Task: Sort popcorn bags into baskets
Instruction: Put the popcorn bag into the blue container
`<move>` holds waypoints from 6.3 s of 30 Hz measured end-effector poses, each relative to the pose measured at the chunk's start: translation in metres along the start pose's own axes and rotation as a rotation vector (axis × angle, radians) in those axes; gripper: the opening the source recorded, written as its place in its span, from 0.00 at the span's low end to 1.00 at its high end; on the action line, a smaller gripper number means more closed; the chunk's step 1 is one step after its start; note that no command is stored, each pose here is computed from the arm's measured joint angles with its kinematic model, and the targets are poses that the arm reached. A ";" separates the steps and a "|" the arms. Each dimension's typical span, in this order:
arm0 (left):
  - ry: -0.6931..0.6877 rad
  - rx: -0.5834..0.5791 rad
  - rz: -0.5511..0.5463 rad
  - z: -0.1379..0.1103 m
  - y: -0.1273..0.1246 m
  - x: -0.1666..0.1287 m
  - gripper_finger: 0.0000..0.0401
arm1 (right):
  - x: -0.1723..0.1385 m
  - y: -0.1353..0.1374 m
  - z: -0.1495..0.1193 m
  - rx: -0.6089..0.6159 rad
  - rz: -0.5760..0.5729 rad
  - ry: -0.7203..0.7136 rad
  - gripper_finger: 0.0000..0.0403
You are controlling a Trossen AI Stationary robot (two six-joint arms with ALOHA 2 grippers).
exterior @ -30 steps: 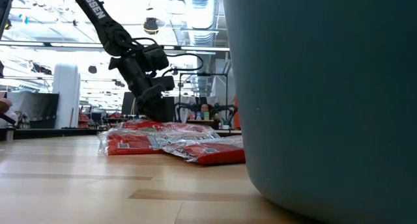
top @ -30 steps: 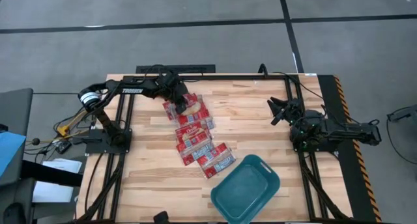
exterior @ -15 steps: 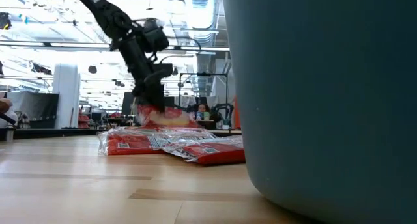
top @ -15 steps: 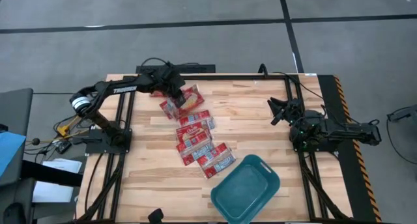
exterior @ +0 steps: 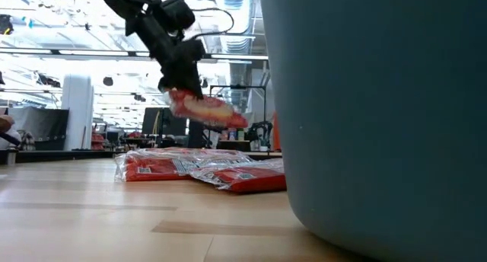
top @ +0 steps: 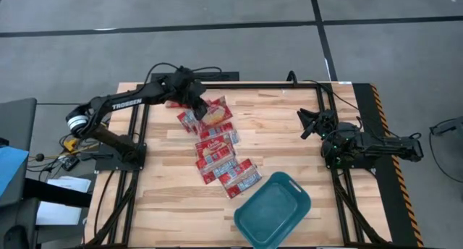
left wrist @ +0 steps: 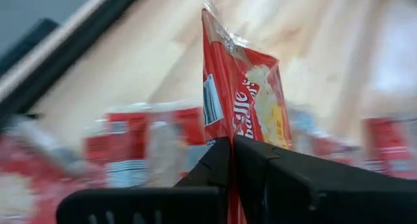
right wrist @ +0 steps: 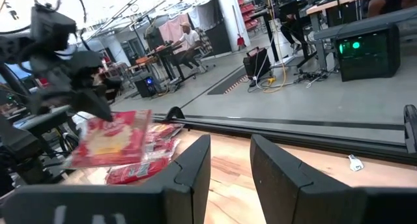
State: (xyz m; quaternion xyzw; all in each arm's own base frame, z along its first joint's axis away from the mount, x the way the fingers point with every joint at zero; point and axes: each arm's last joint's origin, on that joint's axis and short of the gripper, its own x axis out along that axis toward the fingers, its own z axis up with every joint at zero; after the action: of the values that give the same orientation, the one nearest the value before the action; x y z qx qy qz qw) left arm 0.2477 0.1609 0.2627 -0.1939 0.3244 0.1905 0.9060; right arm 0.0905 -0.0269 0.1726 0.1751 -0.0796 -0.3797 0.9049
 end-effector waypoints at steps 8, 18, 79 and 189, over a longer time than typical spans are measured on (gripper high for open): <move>-0.132 -0.056 -0.197 0.008 -0.055 -0.026 0.00 | 0.000 0.000 0.000 -0.001 0.000 0.001 0.32; -0.228 0.037 -0.189 0.000 -0.111 -0.033 0.00 | 0.000 0.000 0.000 0.014 0.001 0.002 0.32; 0.359 0.807 0.191 -0.102 -0.133 0.103 0.02 | 0.002 0.000 -0.006 -0.009 -0.013 0.049 0.35; 0.152 -0.546 0.049 -0.101 -0.111 0.105 0.75 | 0.165 0.086 -0.116 0.071 -0.001 0.812 0.35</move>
State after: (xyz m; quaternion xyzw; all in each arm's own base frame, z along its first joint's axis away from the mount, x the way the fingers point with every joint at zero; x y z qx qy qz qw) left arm 0.3237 0.0412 0.1468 -0.4365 0.3328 0.2776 0.7885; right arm 0.2947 -0.0599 0.0998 0.3420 0.2712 -0.2773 0.8559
